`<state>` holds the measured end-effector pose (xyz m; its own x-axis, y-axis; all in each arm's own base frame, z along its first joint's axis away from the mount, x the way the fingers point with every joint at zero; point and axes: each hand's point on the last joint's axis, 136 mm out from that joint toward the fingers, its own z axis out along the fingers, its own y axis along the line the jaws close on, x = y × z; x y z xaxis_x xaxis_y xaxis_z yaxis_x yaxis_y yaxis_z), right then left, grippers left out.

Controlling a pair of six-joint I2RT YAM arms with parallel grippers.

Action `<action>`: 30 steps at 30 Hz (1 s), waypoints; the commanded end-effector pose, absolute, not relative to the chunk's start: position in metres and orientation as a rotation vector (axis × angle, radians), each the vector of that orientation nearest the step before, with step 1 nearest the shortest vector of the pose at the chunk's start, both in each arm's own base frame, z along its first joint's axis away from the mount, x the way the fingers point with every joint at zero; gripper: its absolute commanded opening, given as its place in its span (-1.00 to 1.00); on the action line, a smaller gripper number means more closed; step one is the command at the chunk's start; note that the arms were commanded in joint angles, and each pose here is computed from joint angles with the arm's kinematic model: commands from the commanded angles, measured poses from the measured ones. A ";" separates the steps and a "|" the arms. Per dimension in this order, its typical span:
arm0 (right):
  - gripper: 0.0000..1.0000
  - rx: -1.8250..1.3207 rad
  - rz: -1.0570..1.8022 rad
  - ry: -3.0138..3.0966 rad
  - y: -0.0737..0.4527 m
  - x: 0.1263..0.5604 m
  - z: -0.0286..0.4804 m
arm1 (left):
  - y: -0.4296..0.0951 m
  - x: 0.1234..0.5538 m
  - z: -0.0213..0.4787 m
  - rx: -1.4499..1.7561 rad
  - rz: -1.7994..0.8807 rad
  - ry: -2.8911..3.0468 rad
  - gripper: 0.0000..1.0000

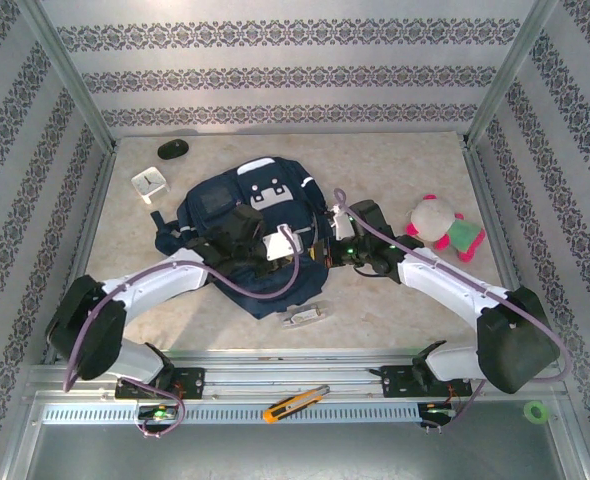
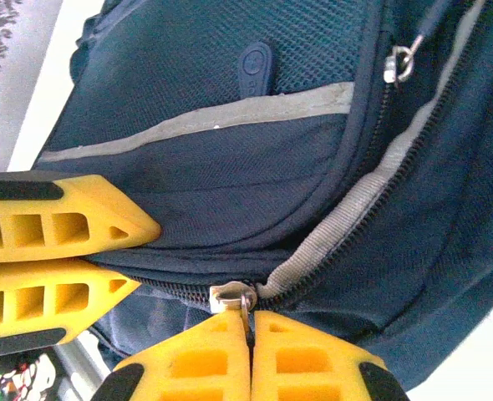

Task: Pack the student bag

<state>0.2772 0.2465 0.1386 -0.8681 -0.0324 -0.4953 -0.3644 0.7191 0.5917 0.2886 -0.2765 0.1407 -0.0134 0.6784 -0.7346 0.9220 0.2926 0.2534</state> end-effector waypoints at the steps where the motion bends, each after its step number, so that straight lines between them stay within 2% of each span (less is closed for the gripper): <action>1: -1.00 -0.087 0.728 2.535 0.199 0.304 0.106 | -0.267 0.262 0.162 1.493 -0.458 1.655 -1.00; 7: -1.00 -0.009 0.645 2.508 0.182 0.323 0.107 | -0.250 0.252 0.168 1.458 -0.481 1.634 -1.00; 11: -1.00 -0.087 0.742 2.463 0.197 0.320 0.123 | -0.239 0.259 0.160 1.442 -0.408 1.686 -1.00; 15: -1.00 -0.121 0.655 2.509 0.196 0.309 0.117 | -0.246 0.251 0.162 1.462 -0.478 1.655 -1.00; 20: -1.00 -0.026 0.657 2.513 0.178 0.322 0.108 | -0.251 0.241 0.164 1.480 -0.550 1.626 -1.00; 28: -1.00 -0.277 0.891 2.464 0.224 0.306 0.127 | -0.246 0.246 0.162 1.467 -0.502 1.641 -0.99; 29: -0.96 -0.312 0.936 2.456 0.229 0.300 0.130 | -0.246 0.246 0.162 1.458 -0.501 1.637 -0.87; 30: -0.74 -0.343 0.952 2.449 0.233 0.295 0.132 | -0.246 0.246 0.161 1.452 -0.504 1.634 -0.61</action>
<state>0.3048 0.2163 0.1159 -0.8713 0.0077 -0.4906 -0.2917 0.7960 0.5304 0.2518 -0.2431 0.1488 0.0163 0.6318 -0.7750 0.9386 0.2576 0.2297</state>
